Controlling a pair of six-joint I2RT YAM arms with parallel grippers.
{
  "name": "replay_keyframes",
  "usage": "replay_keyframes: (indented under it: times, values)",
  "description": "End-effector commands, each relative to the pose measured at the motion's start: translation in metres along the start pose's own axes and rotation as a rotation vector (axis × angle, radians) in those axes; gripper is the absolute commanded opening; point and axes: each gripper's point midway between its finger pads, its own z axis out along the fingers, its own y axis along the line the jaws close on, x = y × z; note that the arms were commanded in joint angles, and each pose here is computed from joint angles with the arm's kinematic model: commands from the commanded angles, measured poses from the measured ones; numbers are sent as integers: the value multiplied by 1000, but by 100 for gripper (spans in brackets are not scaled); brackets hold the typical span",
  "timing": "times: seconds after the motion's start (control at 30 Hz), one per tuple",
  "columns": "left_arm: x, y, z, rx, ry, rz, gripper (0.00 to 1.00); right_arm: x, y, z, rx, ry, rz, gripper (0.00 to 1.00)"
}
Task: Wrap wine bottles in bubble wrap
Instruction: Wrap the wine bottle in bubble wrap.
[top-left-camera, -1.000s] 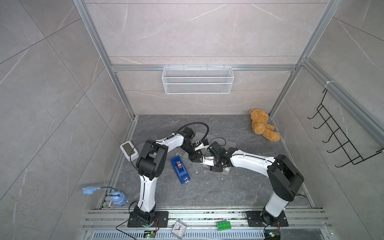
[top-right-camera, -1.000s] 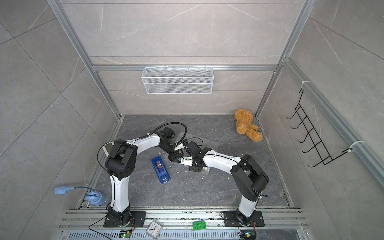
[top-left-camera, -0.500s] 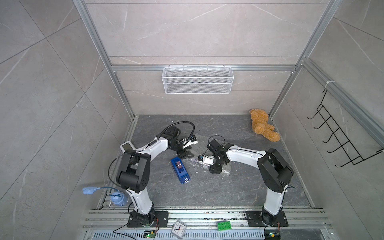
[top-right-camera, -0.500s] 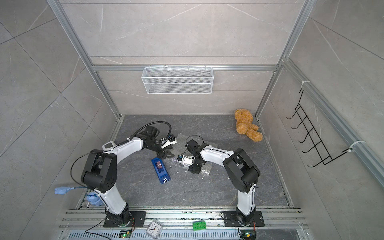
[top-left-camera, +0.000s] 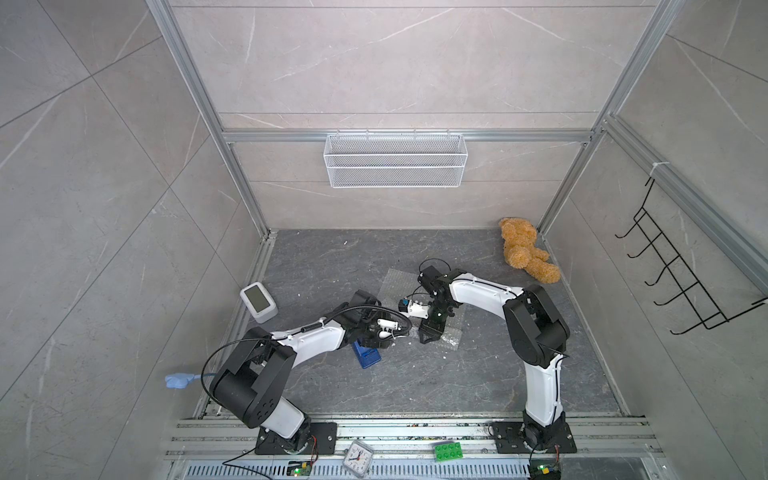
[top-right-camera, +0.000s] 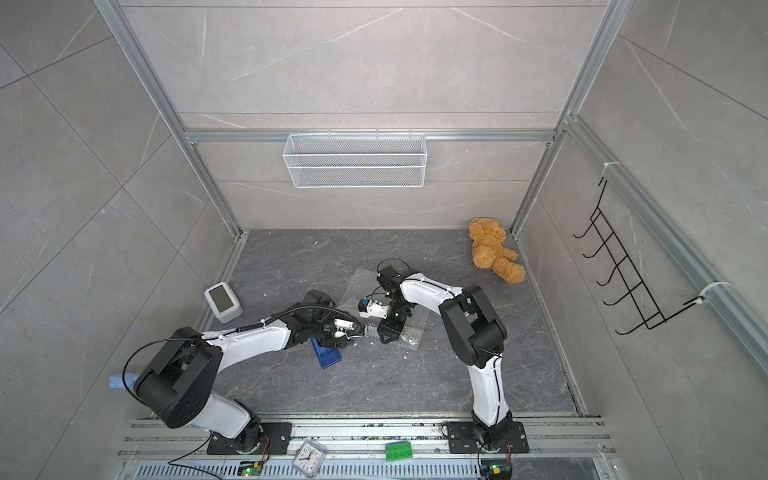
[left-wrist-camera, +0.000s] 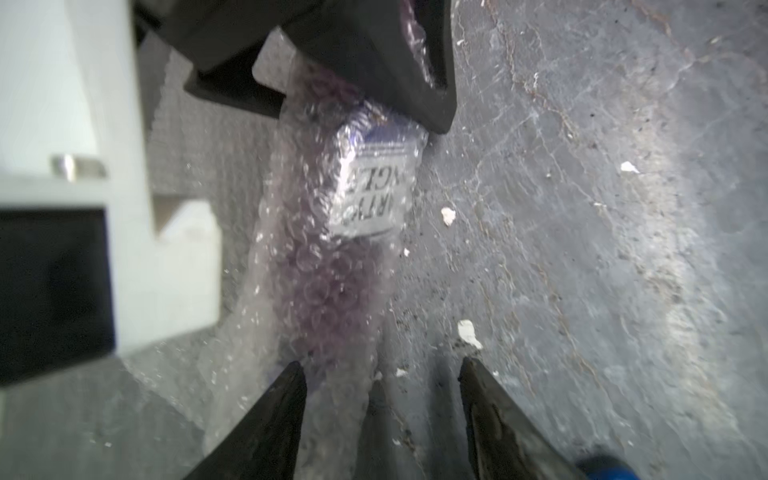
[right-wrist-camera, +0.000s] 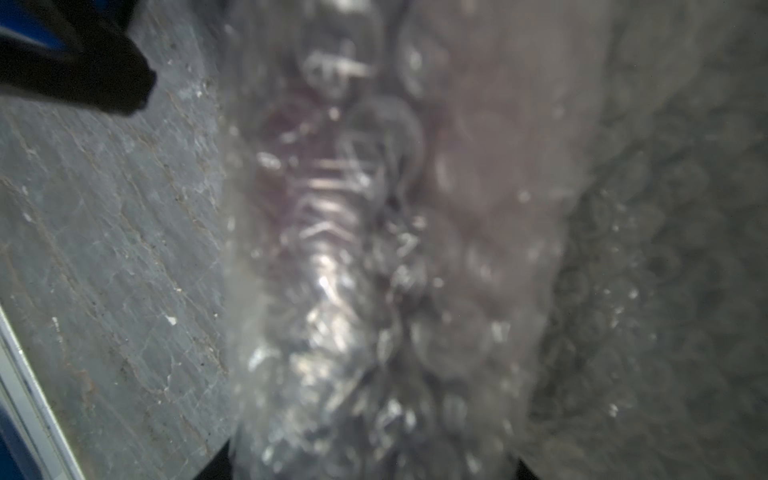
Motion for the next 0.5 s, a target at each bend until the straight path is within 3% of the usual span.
replay_keyframes:
  times: [0.0,0.47]
  values:
    - [-18,28,-3,-144,-11,136,63,36,33,29,-197,147,74,57]
    - [-34,19,30,-57,-40,211,66,34,25,25,-210,126,100,58]
